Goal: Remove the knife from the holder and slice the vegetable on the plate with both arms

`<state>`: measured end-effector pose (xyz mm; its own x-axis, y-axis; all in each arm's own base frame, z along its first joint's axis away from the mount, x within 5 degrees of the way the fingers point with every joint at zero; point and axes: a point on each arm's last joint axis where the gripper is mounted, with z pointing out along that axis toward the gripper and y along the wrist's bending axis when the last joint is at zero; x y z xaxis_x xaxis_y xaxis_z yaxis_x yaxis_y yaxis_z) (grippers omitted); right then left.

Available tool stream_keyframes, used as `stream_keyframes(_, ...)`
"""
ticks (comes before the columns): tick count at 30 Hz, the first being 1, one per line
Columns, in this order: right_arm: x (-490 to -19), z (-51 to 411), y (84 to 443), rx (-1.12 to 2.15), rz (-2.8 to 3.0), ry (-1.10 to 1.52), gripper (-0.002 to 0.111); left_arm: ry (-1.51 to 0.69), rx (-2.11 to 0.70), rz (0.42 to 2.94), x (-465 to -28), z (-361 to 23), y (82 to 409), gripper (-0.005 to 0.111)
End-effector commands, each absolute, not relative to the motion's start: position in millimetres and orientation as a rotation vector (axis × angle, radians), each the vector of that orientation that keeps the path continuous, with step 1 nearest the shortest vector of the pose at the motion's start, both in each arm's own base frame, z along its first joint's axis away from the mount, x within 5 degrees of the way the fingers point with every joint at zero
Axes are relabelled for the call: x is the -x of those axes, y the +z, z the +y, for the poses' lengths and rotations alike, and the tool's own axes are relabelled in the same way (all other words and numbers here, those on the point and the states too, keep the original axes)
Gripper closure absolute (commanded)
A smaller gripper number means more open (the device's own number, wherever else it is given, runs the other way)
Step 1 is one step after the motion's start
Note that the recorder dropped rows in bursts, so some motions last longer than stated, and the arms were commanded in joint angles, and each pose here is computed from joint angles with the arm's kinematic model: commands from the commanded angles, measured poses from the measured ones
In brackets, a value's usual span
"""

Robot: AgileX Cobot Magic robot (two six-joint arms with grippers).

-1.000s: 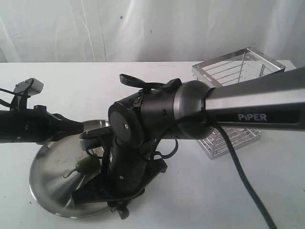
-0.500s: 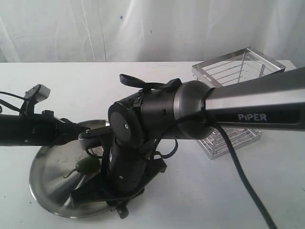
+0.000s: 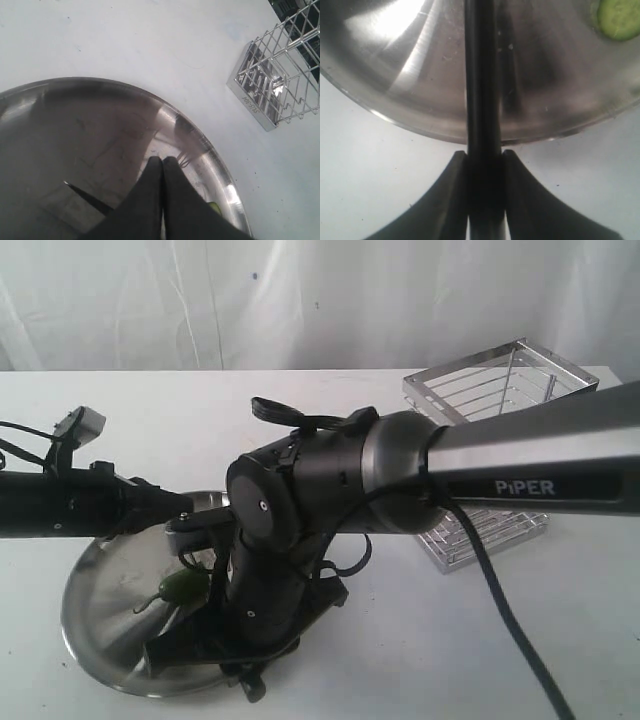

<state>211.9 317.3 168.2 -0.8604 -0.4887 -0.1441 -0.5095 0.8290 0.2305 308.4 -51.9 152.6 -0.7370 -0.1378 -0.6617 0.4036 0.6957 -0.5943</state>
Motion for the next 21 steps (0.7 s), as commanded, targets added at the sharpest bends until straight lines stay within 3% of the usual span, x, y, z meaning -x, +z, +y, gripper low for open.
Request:
stream_keyframes(1,-212,318,169,0.796,2.923,0.413,0.108,-0.999,-0.169,2.189,-311,-50,152,0.107)
stream_keyframes(21,-212,318,169,0.796,2.923,0.413,0.108,-0.97,-0.13,2.309,-312,-52,119,0.107)
